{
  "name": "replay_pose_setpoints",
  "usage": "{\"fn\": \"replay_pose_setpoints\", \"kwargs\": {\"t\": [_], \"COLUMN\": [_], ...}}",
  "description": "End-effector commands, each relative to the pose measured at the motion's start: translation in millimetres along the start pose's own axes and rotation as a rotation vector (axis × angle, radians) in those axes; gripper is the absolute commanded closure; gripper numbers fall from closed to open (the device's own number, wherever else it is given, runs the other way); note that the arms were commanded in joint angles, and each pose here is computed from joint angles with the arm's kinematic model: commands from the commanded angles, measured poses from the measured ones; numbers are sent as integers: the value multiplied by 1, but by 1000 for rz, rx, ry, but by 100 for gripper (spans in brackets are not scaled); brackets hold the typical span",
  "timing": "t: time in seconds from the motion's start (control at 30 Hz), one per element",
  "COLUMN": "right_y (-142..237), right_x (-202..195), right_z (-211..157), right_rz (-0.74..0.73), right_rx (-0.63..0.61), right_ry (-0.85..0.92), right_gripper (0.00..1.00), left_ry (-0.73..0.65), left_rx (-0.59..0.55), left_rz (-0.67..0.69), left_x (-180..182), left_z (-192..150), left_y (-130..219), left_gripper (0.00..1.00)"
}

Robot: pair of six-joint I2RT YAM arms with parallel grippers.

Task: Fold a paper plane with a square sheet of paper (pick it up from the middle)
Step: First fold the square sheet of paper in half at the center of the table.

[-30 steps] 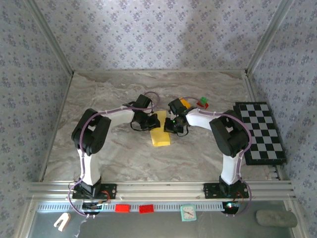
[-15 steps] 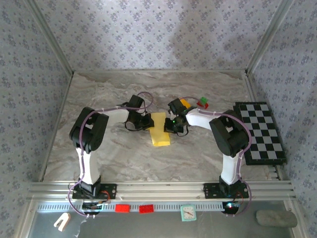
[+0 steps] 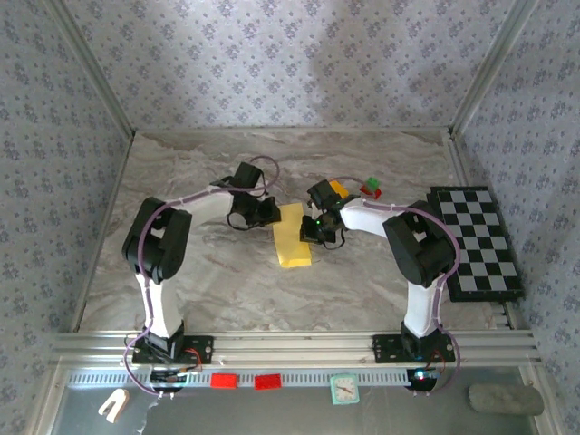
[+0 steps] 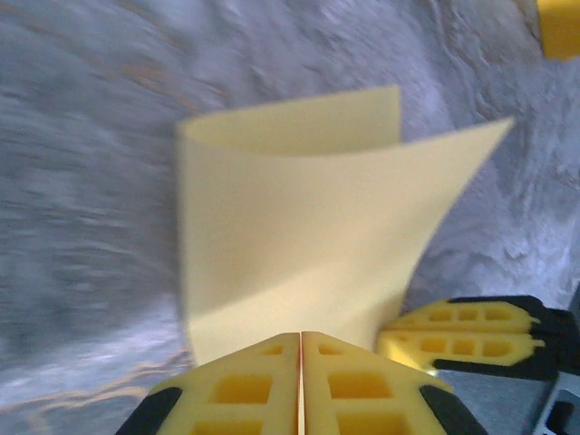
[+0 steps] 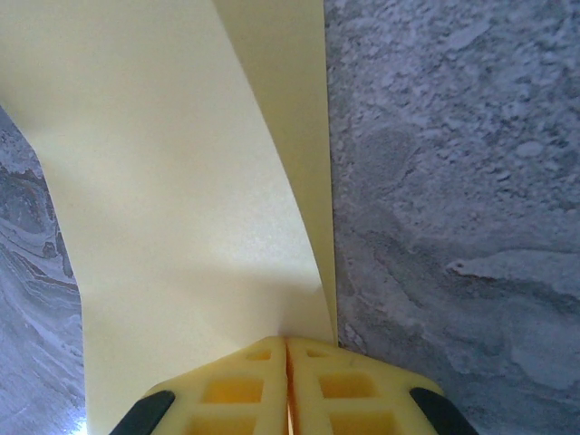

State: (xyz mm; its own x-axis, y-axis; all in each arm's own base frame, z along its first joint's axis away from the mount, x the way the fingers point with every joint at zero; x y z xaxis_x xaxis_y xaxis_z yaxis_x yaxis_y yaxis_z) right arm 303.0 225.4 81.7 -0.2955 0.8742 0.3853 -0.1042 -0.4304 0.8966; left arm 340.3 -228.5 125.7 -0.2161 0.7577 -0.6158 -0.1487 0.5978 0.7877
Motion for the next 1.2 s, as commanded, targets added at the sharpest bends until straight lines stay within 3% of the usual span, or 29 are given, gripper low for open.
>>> {"fn": "replay_pose_setpoints", "kwargs": {"t": [0.0,0.5,0.9,1.17], "right_y": [-43,-46,-48,-48], "right_x": [-72,-75,-77,-78], "right_z": [-85,-88,-91,-92], "right_rz": [-376,-375,-375,-373], "right_rx": [383,389,393,394], "right_ry": [-92,-99,-105,-105], "right_gripper": [90,90,90,90], "left_ry": [2,65,109,90], "left_rx": [45,51,14,-51], "left_rz": [-55,48,93,118], "left_x": [-13,25,49,45], "left_z": [-4,20,55,71], "left_y": [-10,-36,-24,-4], "left_gripper": [90,90,90,90]}}
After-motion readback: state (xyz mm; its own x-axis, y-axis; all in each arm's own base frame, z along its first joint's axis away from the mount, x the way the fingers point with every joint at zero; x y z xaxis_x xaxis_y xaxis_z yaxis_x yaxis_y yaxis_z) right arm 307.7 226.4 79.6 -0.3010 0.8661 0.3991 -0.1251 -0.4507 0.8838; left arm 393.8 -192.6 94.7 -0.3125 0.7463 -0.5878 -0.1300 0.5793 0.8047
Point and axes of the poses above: each hand's point on the last joint's axis, 136 mm out from that joint toward the fingers, its own y axis back along the fingers, its own x axis along the line the jaws close on, z = x × y, the point moved 9 cm from there along y, back along the fingers, and after that the axes turned 15 degrees about y, right-handed, at the moved point
